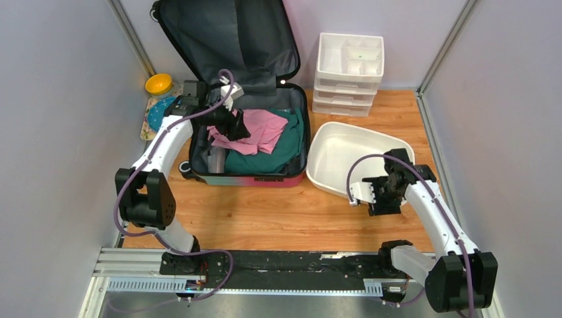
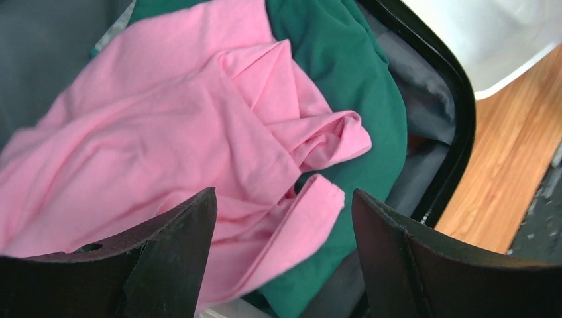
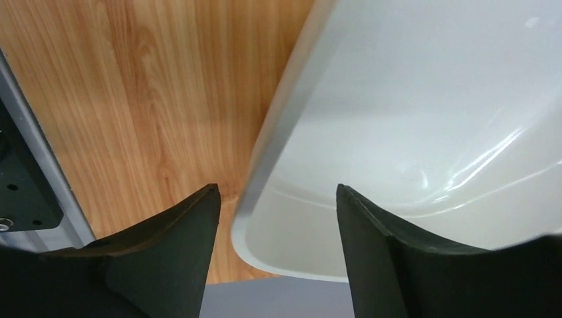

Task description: Open, take out, and arrange the luggage

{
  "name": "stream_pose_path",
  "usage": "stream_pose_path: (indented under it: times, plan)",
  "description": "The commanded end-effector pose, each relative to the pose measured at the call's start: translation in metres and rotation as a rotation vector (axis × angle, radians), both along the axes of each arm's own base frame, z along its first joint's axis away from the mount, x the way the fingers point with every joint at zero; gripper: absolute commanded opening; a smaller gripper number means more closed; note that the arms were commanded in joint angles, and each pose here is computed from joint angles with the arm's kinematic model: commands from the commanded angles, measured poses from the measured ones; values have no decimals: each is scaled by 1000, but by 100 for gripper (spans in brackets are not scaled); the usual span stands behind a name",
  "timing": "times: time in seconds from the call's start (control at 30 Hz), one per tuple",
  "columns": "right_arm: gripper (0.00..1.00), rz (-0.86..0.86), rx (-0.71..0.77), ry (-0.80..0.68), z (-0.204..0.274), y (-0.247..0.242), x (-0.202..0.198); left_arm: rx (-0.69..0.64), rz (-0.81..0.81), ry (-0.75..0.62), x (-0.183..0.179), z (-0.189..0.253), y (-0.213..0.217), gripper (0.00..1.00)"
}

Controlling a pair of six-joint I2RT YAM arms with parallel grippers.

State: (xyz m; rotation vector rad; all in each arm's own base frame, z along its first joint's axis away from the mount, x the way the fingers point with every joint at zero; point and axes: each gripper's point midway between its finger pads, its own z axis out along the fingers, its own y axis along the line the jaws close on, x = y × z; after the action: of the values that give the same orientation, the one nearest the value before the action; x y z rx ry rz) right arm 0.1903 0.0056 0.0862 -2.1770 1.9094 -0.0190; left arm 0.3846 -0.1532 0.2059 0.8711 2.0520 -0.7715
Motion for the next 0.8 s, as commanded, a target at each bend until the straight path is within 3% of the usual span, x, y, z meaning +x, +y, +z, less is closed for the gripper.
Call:
stream_pose_path:
  times: [0.0, 0.13, 0.3, 0.57, 0.7, 0.77]
  plan:
    - [69, -36, 102, -68, 37, 17, 19, 97, -169, -127, 5, 0, -23, 82]
    - [70, -181, 252, -43, 67, 38, 23, 191, -265, -150, 2, -26, -43, 83]
    - [71, -407, 544, -23, 119, 80, 58, 253, -329, -163, 4, -46, -60, 87]
    - [68, -835, 875, 190, 161, 128, 124, 326, -340, -134, 13, -82, -67, 81]
    - [67, -980, 985, 326, 168, 148, 148, 330, -284, -168, 21, -79, -65, 63]
    - [67, -1076, 1025, 383, 169, 160, 163, 299, -258, -181, 18, -68, -65, 48]
